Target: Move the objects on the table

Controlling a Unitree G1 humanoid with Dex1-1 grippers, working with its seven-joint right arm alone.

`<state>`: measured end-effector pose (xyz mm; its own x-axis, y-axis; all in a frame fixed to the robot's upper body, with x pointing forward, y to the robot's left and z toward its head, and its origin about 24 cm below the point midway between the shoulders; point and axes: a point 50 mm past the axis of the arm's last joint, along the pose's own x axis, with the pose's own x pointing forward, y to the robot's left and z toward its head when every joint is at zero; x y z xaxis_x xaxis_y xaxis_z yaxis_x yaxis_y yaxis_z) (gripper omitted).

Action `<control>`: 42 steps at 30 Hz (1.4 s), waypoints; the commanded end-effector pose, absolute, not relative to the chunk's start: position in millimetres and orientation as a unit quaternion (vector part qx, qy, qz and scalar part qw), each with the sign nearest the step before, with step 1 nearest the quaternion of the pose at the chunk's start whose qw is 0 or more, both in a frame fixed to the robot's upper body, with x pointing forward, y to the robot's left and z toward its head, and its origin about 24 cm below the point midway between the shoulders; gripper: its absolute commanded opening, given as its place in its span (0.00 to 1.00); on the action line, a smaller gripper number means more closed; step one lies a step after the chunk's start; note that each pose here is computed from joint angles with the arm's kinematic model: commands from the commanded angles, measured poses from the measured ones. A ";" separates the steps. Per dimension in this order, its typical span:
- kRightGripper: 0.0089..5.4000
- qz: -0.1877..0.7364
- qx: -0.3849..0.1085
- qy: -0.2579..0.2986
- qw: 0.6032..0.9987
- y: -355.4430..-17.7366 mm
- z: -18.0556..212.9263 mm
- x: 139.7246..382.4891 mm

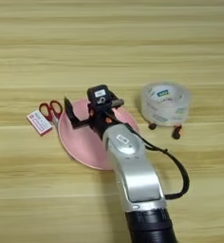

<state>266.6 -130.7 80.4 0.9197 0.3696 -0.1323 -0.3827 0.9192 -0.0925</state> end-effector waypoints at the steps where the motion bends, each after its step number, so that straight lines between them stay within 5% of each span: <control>1: 1.00 0.234 -0.065 -0.008 0.970 -121.2 121.4 283.1; 15: 1.00 0.292 -0.069 0.027 0.953 -111.8 166.7 322.4; 20: 1.00 0.354 -0.016 0.131 0.926 -95.7 169.0 331.1; 26: 1.00 0.385 -0.017 0.211 0.898 -83.9 171.3 335.6; 42: 1.00 0.399 -0.037 0.341 0.850 -71.2 95.0 320.4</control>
